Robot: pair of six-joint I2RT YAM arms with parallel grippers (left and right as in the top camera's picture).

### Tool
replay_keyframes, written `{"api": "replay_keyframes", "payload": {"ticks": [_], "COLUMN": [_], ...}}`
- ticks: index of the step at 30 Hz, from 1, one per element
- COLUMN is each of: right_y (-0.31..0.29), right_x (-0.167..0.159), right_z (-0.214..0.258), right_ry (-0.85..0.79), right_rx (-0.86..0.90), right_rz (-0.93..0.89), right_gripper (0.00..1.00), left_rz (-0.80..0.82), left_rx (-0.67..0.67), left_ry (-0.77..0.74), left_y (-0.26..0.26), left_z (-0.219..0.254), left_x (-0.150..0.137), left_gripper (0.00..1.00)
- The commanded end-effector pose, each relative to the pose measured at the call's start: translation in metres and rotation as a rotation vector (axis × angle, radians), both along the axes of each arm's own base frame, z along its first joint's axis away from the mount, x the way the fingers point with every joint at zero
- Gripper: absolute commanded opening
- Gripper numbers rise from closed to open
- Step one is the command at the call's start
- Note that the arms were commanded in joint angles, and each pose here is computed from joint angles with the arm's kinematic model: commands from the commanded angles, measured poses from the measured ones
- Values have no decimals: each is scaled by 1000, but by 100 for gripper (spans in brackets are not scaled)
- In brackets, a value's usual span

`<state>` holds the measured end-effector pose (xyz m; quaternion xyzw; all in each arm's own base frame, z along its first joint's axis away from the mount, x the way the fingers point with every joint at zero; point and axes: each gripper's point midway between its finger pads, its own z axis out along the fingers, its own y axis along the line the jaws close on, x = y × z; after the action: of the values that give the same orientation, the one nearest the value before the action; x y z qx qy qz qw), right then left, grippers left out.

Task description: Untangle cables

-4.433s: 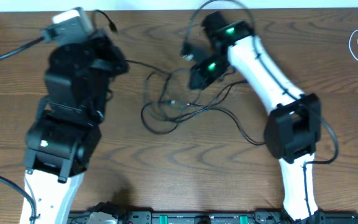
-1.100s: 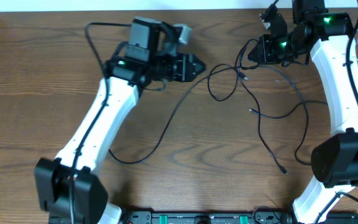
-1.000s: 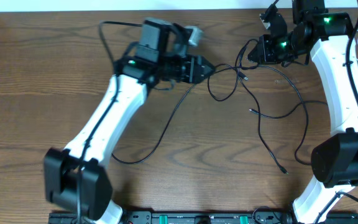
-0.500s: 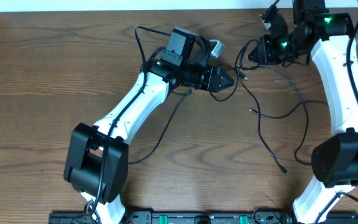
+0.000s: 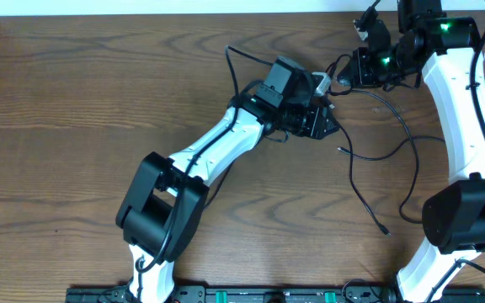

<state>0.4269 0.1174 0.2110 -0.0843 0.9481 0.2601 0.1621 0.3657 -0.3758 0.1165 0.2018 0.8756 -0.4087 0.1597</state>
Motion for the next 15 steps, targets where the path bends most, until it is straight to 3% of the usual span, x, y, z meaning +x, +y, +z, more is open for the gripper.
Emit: {"api": "replay_keyframes", "payload": {"ticks": [1, 15], "right_y": [0, 0], "right_x": [0, -2], "right_z": [3, 2], "right_ry": [-8, -9], "right_rx": [8, 3], "right_rz": [6, 19], "right_gripper": [1, 1], "left_rz": [148, 218], "left_rx": [61, 110], "left_ry": [-44, -118], "left_y": [13, 17], "left_z": [-4, -5], "left_x": [31, 46], "left_gripper": [50, 50]}}
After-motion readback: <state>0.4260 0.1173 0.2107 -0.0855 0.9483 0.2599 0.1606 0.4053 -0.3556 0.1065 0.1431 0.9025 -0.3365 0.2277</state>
